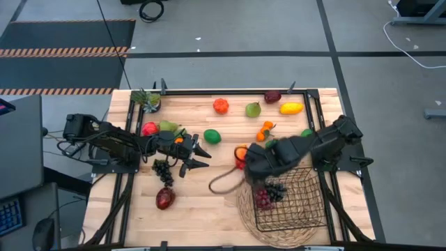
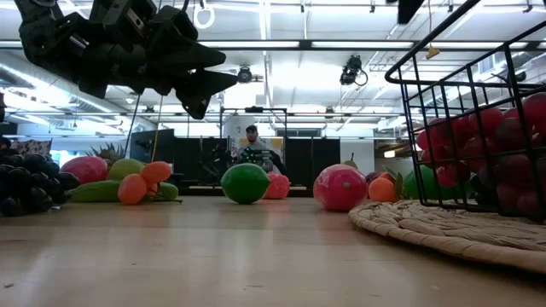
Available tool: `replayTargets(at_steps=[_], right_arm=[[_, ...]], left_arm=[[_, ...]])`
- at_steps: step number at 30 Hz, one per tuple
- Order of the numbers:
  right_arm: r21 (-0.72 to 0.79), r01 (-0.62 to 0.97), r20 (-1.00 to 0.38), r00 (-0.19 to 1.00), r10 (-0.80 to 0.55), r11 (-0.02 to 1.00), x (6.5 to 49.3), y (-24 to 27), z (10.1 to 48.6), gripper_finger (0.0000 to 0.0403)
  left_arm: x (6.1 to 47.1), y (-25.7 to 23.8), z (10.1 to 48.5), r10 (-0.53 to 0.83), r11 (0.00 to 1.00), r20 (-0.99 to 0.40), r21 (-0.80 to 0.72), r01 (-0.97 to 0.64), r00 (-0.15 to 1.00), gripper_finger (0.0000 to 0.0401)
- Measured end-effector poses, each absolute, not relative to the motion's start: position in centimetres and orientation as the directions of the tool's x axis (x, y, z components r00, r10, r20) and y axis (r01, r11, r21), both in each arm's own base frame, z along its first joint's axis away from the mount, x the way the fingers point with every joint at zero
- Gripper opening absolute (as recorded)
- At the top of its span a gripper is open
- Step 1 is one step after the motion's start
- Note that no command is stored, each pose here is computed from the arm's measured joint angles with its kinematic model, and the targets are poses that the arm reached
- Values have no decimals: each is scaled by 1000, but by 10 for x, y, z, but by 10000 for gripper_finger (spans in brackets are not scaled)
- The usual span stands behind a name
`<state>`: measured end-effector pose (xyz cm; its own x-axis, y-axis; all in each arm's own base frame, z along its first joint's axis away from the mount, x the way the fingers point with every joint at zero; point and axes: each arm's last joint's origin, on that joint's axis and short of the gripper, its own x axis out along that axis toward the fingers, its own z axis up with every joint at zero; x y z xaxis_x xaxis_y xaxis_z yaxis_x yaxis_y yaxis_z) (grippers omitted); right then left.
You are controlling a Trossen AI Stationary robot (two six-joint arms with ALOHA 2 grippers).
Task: Build produce basket
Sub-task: Put the right green pear into the black wire basket
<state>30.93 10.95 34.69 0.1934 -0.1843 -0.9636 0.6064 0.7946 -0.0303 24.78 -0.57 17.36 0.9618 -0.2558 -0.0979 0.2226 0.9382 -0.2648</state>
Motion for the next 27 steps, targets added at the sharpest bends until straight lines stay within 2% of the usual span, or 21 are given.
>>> replayTargets(at_steps=[4, 10, 15, 22, 27], right_arm=[[-49, 620, -963, 177, -201, 783, 320, 78, 346, 256], [-93, 614, -965, 138, -223, 784, 330, 27, 343, 246], [-136, 684, -971, 53, -235, 717, 328, -20, 334, 240], [-134, 724, -988, -44, -149, 677, 319, -73, 302, 245], [-161, 735, -984, -70, -164, 658, 313, -104, 280, 247]], left_arm=[[248, -6, 174, -256, 938, -98, -265, 222, 962, 189], [248, -6, 172, -255, 938, -110, -268, 219, 961, 190], [247, -6, 170, -256, 938, -134, -272, 213, 957, 190], [247, -6, 169, -255, 939, -142, -274, 210, 956, 190], [247, -6, 169, -255, 938, -149, -276, 208, 955, 190]])
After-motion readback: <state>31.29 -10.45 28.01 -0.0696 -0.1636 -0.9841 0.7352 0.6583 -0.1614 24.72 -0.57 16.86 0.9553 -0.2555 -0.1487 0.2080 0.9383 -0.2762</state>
